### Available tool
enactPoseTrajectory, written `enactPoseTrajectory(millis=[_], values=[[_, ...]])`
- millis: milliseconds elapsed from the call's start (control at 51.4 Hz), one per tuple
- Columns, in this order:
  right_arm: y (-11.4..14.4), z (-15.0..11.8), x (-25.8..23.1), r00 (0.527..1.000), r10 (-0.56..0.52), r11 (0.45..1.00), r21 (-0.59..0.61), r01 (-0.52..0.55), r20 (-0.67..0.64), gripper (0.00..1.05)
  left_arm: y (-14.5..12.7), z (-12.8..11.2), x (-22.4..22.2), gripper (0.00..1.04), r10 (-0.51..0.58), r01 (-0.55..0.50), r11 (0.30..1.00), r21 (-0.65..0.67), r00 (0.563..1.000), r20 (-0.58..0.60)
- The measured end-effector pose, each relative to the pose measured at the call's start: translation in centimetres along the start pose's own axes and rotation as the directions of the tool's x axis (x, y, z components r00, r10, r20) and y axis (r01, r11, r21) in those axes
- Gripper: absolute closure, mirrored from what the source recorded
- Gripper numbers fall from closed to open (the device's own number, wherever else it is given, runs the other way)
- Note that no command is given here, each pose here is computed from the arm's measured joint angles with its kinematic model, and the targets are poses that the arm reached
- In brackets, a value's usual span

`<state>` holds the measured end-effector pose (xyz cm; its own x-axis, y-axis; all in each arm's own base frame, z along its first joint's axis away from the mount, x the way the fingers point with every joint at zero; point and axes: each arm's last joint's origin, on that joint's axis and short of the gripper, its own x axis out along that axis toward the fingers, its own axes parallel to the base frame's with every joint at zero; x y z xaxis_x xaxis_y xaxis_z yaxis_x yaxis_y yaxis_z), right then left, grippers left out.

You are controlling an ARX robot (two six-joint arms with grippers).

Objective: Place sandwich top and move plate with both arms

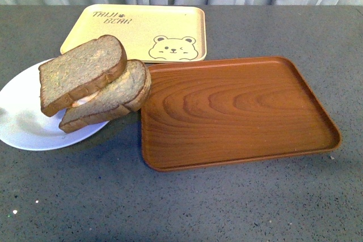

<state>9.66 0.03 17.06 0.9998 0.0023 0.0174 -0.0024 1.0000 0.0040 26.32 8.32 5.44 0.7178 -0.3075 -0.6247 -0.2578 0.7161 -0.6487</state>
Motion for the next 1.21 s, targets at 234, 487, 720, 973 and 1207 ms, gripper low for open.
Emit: enactPoseTrajectory(millis=[234, 487, 720, 973, 1207], values=[[0.0, 0.0, 0.0, 1.0, -0.001, 1.0, 0.0, 0.001, 0.0, 0.09, -0.6, 0.1, 1.4, 0.09, -0.022, 0.022, 0.999, -0.042, 1.0, 0.011], [0.0, 0.0, 0.0, 1.0, 0.0, 1.0, 0.0, 0.0, 0.0, 0.09, -1.5, -0.6, 2.3, 0.09, -0.04, 0.04, 0.999, -0.029, 0.999, -0.011], [0.0, 0.0, 0.0, 1.0, 0.0, 1.0, 0.0, 0.0, 0.0, 0.09, -1.8, -1.6, 2.9, 0.44, -0.055, 0.052, 0.997, -0.063, 0.997, -0.047], [0.0, 0.0, 0.0, 1.0, 0.0, 1.0, 0.0, 0.0, 0.0, 0.09, -1.2, -2.5, 2.6, 0.95, -0.095, 0.082, 0.986, -0.147, 0.992, -0.083], [0.0, 0.0, 0.0, 1.0, -0.001, 1.0, 0.0, 0.001, 0.0, 0.09, -0.8, -2.4, 1.4, 1.02, -0.159, 0.14, 0.968, -0.207, 0.984, -0.076]])
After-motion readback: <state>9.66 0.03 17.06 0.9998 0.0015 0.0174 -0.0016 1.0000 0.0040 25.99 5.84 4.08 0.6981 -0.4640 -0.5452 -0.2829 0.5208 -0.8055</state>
